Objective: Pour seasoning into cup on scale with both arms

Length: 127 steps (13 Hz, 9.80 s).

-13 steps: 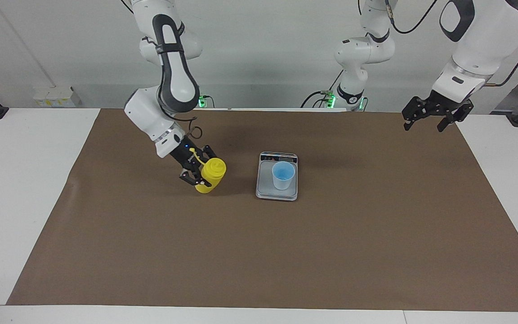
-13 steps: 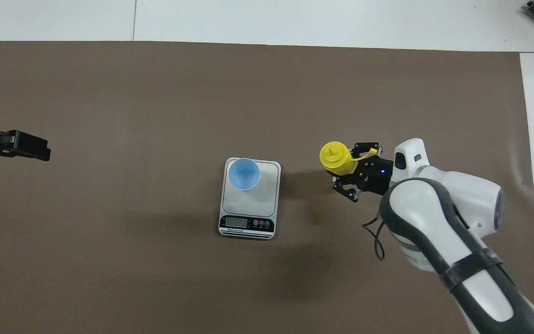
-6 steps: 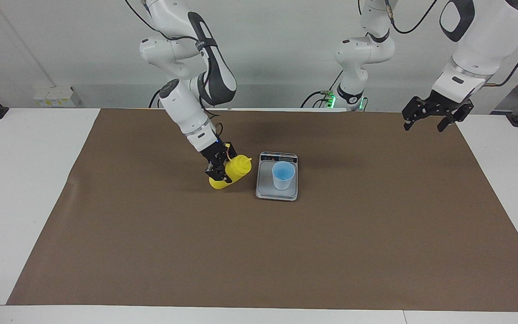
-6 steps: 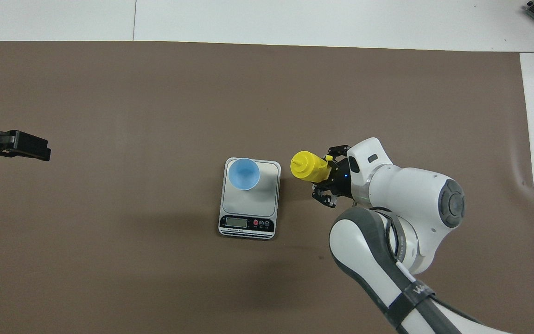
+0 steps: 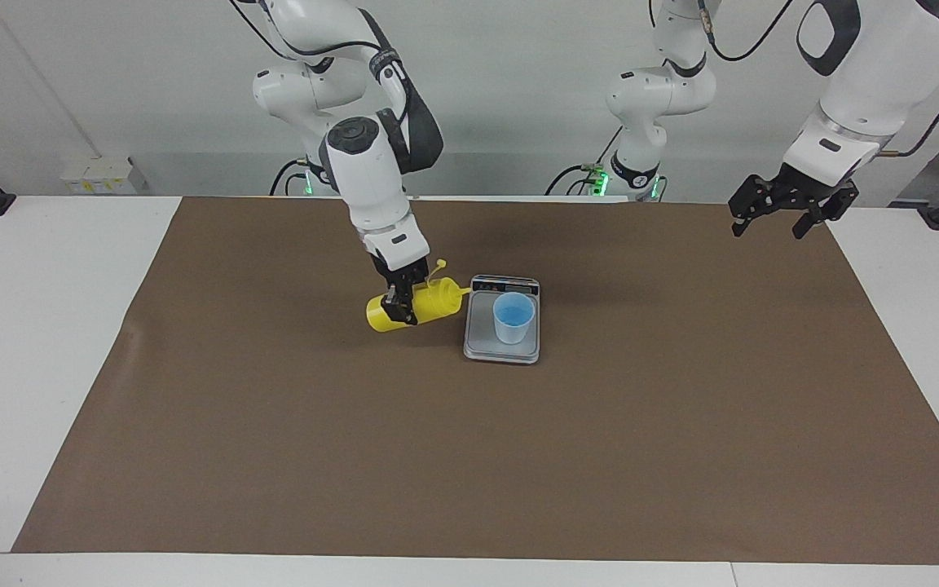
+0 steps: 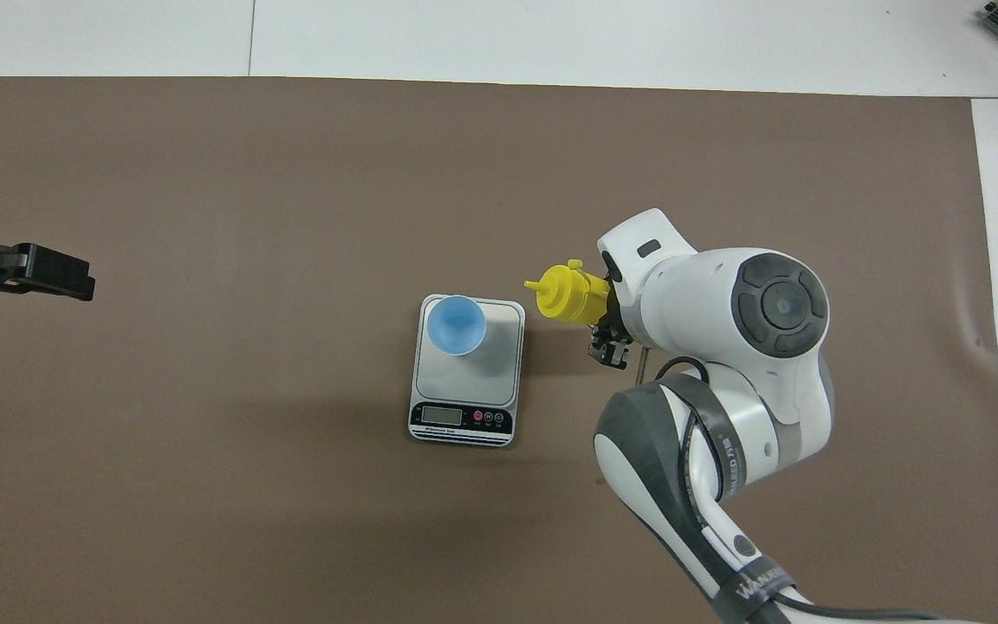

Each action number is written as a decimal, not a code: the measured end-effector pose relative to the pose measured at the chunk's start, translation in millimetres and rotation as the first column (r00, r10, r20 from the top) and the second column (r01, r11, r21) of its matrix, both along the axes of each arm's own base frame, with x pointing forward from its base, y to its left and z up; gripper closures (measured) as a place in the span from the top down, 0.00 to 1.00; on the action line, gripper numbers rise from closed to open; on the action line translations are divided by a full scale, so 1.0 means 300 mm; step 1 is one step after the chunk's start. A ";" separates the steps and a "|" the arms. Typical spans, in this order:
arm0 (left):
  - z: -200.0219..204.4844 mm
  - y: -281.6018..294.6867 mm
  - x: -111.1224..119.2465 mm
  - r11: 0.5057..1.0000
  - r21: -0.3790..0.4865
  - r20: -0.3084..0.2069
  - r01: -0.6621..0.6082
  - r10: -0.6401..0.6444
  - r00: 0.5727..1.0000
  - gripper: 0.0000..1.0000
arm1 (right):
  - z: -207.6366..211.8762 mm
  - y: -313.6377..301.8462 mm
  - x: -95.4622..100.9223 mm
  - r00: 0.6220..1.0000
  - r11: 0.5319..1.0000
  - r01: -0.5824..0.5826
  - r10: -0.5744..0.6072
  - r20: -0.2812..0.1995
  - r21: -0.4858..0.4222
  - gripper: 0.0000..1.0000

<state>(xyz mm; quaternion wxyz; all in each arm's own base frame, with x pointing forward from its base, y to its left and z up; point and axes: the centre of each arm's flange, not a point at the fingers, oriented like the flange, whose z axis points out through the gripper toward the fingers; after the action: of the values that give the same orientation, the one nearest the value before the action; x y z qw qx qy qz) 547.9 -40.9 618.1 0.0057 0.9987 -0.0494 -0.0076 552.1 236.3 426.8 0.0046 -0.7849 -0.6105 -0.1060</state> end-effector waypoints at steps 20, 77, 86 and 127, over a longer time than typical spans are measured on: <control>0.000 0.000 0.000 1.000 0.000 0.000 0.000 0.000 1.000 1.00 | -0.063 0.394 0.014 0.918 0.696 -0.302 0.397 -0.002 -0.652 0.46; 0.000 0.000 0.000 1.000 0.000 0.000 0.000 0.000 1.000 1.00 | 0.013 -0.532 0.238 0.983 0.927 0.171 -0.135 -0.126 0.335 0.46; 0.000 0.000 0.000 1.000 0.000 0.000 0.000 0.000 1.000 1.00 | -0.237 -0.802 0.108 0.985 0.752 0.150 -0.172 -0.030 0.642 0.46; 0.000 0.000 0.000 1.000 0.000 0.000 0.000 0.000 1.000 1.00 | 0.134 -1.157 -0.014 0.984 0.949 0.173 -0.180 0.001 0.262 1.00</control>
<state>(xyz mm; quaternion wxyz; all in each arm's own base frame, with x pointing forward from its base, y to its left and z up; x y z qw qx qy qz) 547.9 -40.9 618.1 0.0057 0.9987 -0.0494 -0.0075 547.9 -110.8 467.1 0.0906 -0.8275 -0.5185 -0.1952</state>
